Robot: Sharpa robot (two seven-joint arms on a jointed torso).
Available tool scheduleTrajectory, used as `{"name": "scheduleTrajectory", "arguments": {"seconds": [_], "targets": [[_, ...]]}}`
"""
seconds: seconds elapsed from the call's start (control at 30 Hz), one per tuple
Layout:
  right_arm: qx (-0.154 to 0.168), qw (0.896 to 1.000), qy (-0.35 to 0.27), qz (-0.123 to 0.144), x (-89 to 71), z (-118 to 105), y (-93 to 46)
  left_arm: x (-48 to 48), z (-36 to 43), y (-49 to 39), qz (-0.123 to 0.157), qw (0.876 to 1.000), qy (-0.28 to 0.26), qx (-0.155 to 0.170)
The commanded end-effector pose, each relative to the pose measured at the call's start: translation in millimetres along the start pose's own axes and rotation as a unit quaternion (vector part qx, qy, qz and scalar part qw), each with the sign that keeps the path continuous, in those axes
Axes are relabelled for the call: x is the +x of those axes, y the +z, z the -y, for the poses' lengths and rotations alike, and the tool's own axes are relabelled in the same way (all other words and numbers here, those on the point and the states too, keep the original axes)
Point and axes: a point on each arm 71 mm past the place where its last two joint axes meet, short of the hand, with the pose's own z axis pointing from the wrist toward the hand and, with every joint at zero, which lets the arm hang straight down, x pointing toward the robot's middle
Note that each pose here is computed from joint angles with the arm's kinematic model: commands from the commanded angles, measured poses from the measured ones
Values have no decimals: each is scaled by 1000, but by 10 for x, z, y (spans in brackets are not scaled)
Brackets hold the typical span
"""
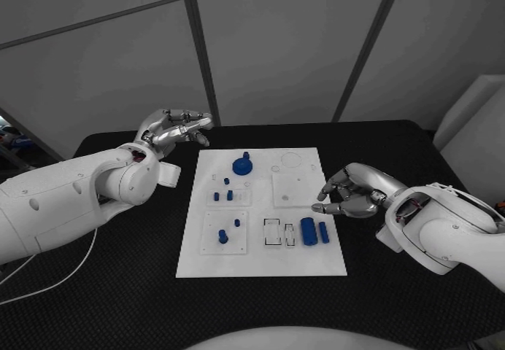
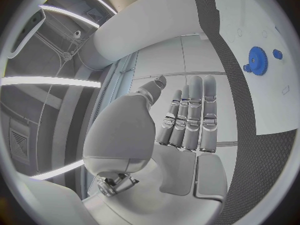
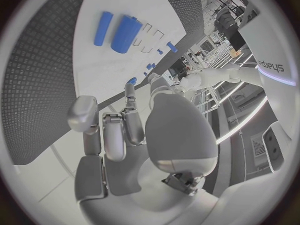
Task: Assemble the parts on the task board
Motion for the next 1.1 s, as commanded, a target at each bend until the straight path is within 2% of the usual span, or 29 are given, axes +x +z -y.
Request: {"name": "scheduleTrajectory", "arguments": {"seconds": [0.03, 0.23, 0.53, 1.1], "targets": [[52, 998, -18, 0, 45, 60, -41, 6, 20, -1, -5, 1000, -3, 13], [70, 997, -27, -19, 189, 60, -36, 10, 13, -5, -5, 1000, -3, 12], [80, 995, -38, -50, 420, 48, -10, -4, 16, -19, -4, 1000, -2, 12], [72, 994, -49, -59, 555, -27, 56, -10, 20, -28, -5, 1000, -3, 12]]}}
